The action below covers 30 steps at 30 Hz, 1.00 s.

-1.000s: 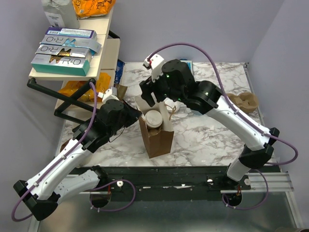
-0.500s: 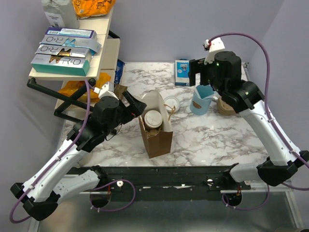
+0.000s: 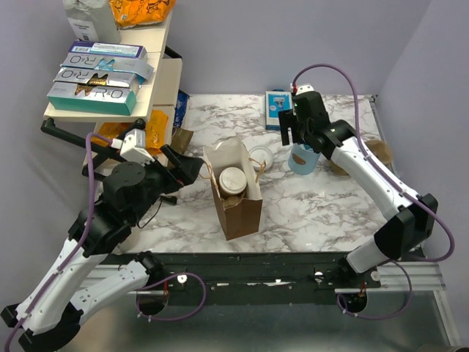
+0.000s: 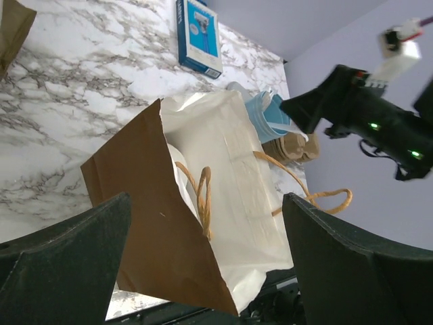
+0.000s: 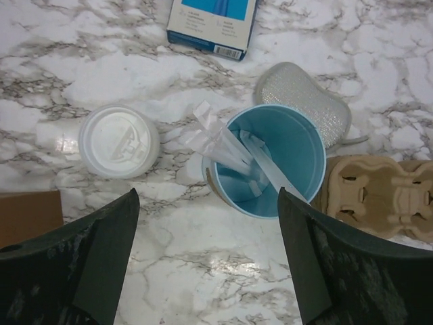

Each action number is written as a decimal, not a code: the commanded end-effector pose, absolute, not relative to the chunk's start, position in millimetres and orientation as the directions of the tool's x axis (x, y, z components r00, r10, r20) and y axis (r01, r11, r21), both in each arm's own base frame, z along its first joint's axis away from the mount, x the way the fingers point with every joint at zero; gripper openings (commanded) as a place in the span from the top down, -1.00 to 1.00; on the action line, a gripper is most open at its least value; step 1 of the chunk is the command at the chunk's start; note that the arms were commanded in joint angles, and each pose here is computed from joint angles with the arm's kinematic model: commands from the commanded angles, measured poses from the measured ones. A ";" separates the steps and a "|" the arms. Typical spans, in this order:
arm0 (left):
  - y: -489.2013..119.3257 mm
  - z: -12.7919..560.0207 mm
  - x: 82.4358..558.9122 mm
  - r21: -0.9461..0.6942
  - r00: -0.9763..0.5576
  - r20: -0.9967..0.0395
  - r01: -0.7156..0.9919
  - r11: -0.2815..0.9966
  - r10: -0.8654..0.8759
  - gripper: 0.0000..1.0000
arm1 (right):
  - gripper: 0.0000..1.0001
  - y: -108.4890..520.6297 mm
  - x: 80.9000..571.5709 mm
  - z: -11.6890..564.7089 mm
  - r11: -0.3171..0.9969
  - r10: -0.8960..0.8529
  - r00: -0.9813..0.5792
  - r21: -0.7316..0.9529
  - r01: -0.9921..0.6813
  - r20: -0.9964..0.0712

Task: Pack the takeout coffee

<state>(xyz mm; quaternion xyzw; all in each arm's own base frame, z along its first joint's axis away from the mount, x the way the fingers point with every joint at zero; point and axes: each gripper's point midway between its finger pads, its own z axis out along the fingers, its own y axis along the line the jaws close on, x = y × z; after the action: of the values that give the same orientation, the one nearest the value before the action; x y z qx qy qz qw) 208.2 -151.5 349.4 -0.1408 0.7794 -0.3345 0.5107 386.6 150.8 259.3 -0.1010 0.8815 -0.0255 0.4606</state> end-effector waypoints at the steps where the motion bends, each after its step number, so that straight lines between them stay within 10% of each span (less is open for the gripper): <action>1: -136.9 339.5 198.9 -0.610 -0.421 -0.749 0.138 0.780 -0.511 -0.98 | -0.68 152.3 407.8 239.6 0.987 -0.157 -0.582 -0.143 -0.070 -0.798; 30: -107.8 318.7 207.6 -0.583 -0.351 -0.758 -0.017 0.813 -0.551 -0.98 | 0.71 141.7 427.2 216.4 0.975 -0.167 -0.586 -0.220 0.020 -0.793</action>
<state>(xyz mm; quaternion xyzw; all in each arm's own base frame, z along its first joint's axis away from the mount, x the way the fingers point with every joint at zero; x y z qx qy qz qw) 205.7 -113.2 322.7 -0.1733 0.7857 -0.2598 0.5341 425.0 147.1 199.6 -0.0579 0.8956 -0.1002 0.4296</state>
